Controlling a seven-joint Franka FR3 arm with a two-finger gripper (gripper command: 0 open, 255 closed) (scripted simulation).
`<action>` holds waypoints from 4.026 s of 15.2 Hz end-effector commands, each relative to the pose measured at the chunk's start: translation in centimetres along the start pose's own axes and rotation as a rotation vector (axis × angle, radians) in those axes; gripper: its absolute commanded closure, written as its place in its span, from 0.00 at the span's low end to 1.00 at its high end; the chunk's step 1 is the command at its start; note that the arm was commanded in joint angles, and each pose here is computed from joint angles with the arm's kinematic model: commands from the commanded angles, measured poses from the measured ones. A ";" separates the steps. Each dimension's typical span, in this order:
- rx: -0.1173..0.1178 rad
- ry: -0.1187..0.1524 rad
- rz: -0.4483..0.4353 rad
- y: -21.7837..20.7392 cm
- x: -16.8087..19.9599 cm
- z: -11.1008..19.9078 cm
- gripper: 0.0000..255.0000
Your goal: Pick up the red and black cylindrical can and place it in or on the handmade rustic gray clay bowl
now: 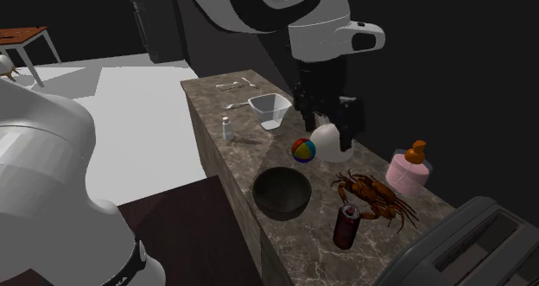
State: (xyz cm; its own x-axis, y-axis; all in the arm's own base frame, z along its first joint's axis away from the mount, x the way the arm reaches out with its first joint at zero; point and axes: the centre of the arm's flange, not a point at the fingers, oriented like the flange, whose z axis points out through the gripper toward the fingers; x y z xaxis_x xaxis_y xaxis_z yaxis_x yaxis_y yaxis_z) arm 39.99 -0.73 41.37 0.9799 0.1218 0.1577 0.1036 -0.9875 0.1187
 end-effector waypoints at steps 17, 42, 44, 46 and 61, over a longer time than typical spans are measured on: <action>0.001 -0.031 0.026 0.7 4.2 23.1 0.00; 0.001 -0.031 0.026 0.7 4.1 27.1 1.00; 0.001 -0.031 0.026 0.8 4.3 26.0 1.00; 0.001 -0.031 0.026 0.9 4.5 25.0 1.00; 0.001 -0.031 0.026 1.9 5.7 17.2 1.00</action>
State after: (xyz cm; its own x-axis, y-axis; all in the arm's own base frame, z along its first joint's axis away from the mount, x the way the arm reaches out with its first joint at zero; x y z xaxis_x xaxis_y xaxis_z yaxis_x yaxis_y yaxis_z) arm 48.71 -3.60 25.14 0.9871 0.0928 0.1307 0.0780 -0.9904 0.1144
